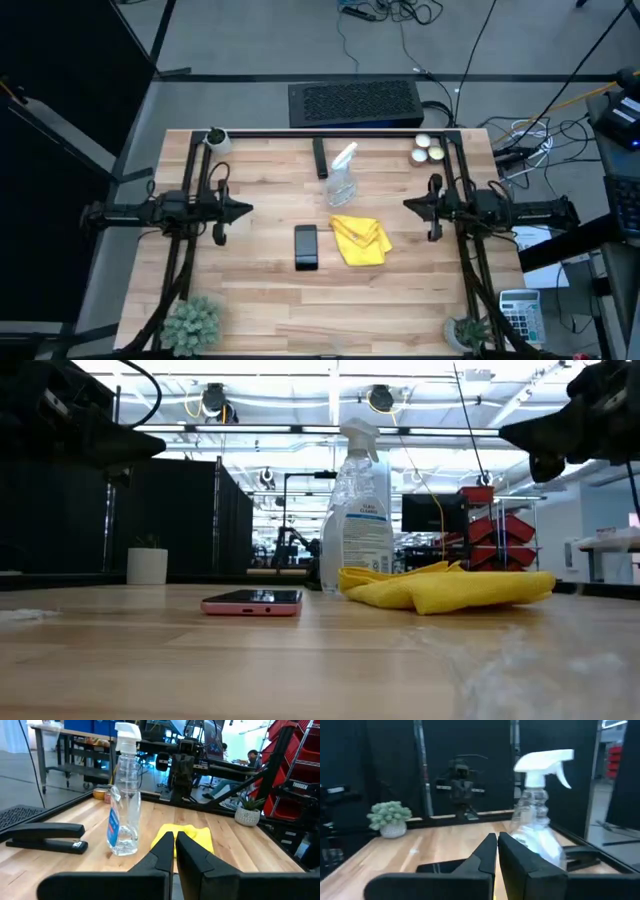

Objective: Apply microfiber cloth
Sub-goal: Return to Home Position

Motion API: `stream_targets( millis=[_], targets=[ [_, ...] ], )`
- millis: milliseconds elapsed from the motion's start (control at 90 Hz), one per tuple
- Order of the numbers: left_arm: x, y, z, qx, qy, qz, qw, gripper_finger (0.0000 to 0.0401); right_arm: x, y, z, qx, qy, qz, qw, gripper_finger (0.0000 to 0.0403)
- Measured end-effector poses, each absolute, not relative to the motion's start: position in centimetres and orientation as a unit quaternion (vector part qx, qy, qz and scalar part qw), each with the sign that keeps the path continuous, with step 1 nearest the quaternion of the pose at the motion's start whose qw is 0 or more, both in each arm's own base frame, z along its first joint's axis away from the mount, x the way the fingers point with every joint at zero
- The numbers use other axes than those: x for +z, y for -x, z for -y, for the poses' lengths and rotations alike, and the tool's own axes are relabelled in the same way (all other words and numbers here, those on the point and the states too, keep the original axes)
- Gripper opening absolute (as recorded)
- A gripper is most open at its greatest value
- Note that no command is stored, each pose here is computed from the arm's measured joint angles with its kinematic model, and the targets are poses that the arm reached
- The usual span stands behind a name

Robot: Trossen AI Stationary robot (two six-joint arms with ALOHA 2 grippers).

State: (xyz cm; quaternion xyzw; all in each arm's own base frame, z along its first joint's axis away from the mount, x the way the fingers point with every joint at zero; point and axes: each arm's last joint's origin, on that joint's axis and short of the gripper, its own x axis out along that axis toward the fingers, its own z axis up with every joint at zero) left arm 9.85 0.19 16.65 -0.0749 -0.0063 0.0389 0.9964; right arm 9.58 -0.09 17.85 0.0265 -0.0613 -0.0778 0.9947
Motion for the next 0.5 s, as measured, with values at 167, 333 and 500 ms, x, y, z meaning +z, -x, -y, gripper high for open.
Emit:
stream_targets(
  millis=[167,333,500],
  targets=[
    [16.64,-9.85,-0.19,0.039,0.075,0.006,0.996,0.0001,18.02,-9.55,0.09,-0.076,-0.028,0.070,0.994,0.0002],
    [16.64,-9.85,-0.19,0.039,0.075,0.006,0.996,0.0001,17.60,-9.65,0.08,-0.077,-0.014,0.047,0.996,0.0002],
    [16.64,-9.85,-0.19,0.039,0.075,0.006,0.996,0.0001,17.46,-9.67,0.08,-0.077,-0.012,0.040,0.996,0.0002]
  ],
)
